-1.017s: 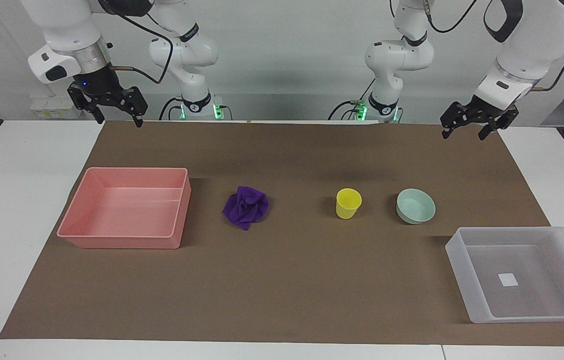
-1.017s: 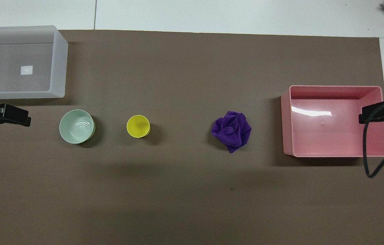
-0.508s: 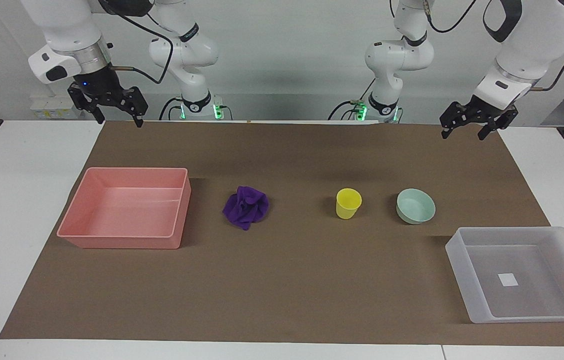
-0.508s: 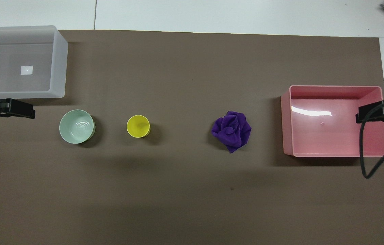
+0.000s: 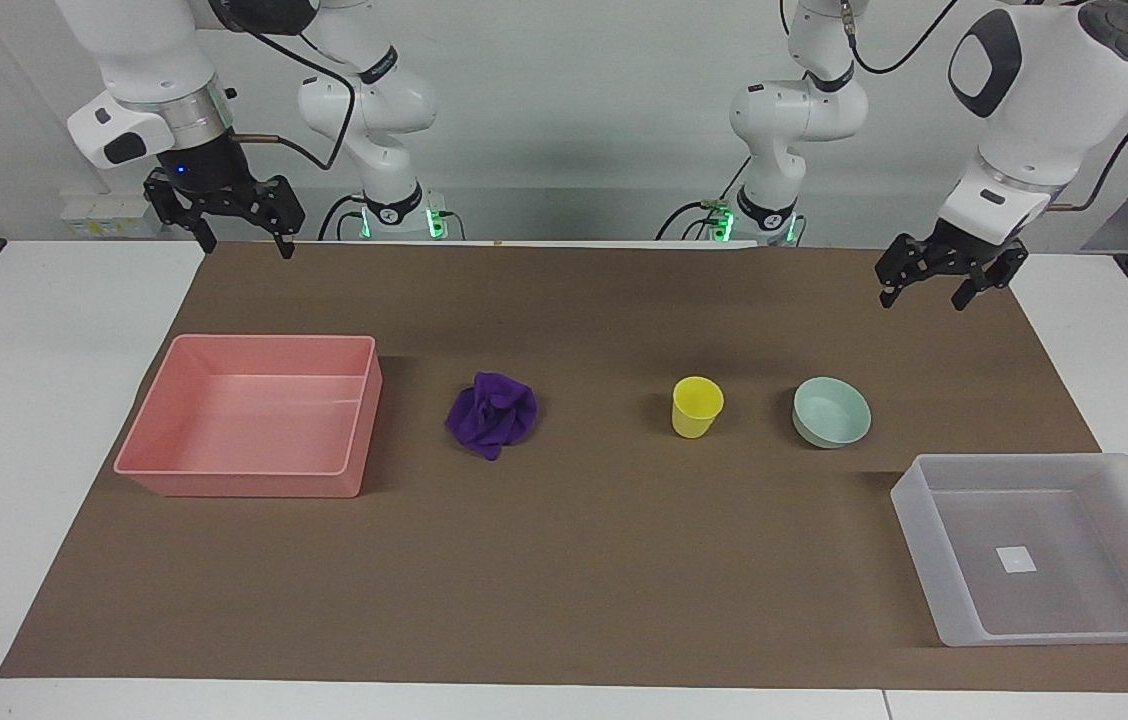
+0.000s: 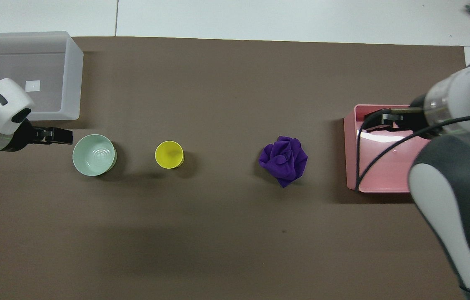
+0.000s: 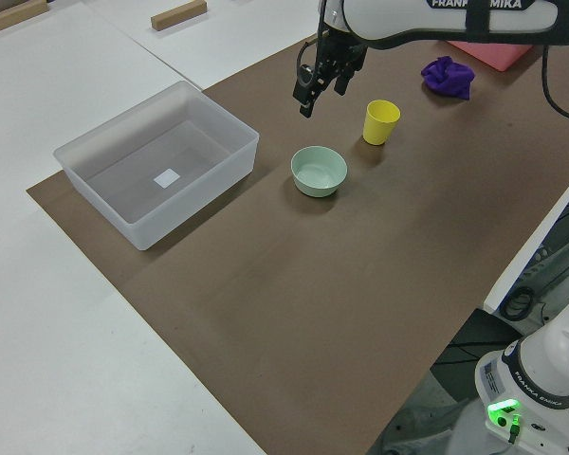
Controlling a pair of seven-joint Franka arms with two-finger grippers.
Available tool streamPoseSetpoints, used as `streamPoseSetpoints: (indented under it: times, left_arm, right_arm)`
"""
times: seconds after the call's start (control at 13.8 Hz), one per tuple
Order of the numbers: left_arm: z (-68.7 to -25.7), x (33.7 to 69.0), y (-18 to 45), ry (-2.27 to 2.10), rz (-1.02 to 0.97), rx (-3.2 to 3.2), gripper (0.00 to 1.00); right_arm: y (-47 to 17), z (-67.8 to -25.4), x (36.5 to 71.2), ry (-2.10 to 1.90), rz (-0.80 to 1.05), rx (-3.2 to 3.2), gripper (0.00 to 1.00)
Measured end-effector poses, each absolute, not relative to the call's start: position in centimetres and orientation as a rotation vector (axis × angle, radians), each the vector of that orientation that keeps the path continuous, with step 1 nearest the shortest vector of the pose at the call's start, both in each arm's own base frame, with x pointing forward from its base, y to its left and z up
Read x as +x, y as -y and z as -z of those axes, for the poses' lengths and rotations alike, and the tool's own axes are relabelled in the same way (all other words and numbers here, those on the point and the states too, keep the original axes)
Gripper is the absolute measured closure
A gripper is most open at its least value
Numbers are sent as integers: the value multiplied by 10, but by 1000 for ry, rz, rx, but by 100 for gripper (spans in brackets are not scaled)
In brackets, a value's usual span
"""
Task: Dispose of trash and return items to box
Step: 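Grasp the green bowl with the left gripper while the right gripper reaches the cloth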
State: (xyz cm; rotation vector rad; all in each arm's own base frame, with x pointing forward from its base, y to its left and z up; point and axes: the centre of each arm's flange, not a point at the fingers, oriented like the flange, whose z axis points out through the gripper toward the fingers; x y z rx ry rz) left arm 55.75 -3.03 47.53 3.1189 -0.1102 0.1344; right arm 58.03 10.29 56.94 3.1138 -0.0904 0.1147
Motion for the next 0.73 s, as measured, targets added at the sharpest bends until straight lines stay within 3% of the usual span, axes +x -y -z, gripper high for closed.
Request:
streamPoseSetpoints:
  times: [0.36, 0.73]
  left_arm:
    - [-394, 560, 16, 65, -183, 3119, 0]
    - [-343, 546, 15, 61, -180, 3120, 0]
  right_arm:
    - [-182, -453, 631, 20, -189, 3147, 0]
    - [-234, -365, 622, -26, -164, 3149, 0]
